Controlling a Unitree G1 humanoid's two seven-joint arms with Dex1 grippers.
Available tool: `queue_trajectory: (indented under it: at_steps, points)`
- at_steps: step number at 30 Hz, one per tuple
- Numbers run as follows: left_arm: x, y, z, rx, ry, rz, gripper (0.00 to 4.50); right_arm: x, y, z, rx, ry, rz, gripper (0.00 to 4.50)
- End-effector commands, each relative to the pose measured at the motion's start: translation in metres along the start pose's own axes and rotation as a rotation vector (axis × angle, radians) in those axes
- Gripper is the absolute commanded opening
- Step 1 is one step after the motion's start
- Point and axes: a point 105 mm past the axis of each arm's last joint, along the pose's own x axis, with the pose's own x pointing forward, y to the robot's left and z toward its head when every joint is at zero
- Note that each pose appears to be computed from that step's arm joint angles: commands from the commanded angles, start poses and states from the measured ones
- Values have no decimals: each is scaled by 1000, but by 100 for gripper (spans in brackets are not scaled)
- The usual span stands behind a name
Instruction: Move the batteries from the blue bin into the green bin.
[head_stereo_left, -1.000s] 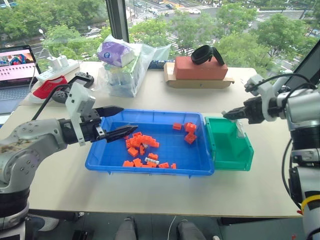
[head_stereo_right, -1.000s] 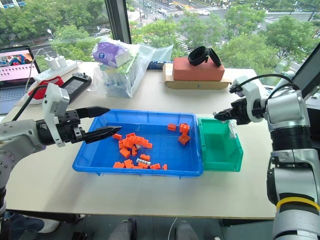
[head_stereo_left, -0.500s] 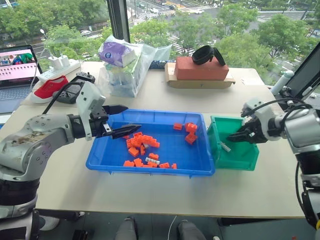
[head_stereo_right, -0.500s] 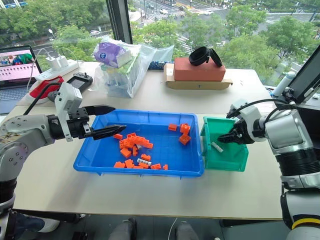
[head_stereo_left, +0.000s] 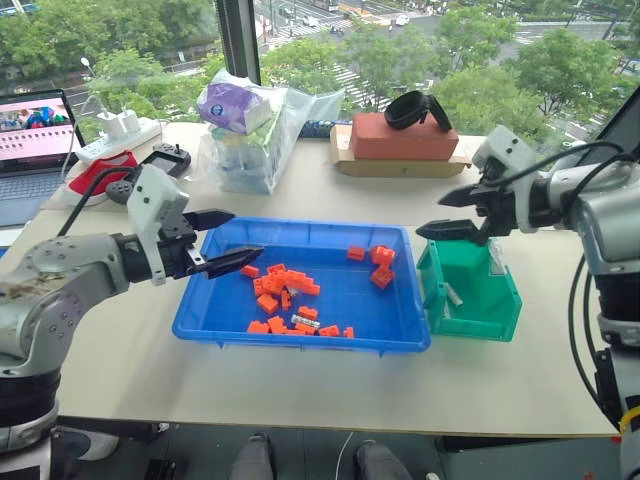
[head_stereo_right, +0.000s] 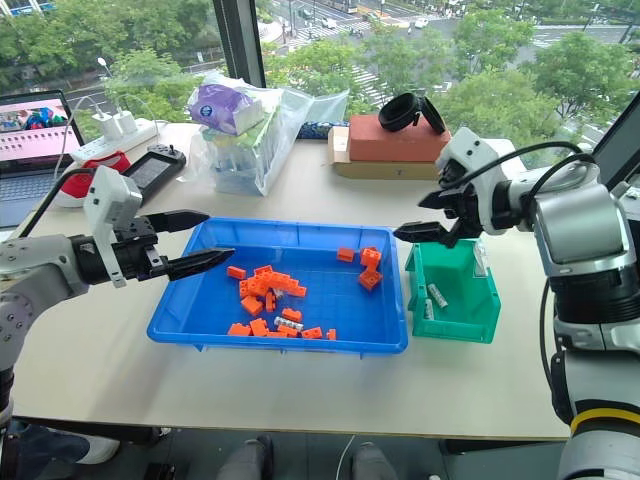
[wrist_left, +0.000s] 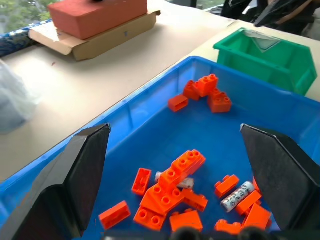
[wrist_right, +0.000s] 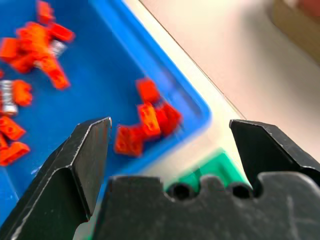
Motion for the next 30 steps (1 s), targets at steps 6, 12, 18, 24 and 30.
queue_trajectory:
  at_steps: [6, 12, 18, 24, 30]
  points:
    - [-46, -15, 4, -57, -2, -44, 450, 39, 53, 20, -165, -3, 300, 444]
    - [-46, -24, -1, -78, 28, -49, 450, 85, 68, 6, -212, 95, 352, 444]
    - [-48, -33, -8, -78, 65, -55, 450, 102, 83, 15, -228, 64, 425, 373]
    - [-49, -36, -10, -80, 78, -56, 450, 123, 108, 23, -264, 33, 493, 276]
    - [-48, -37, -11, -76, 83, -69, 450, 139, 129, 22, -256, 24, 552, 276]
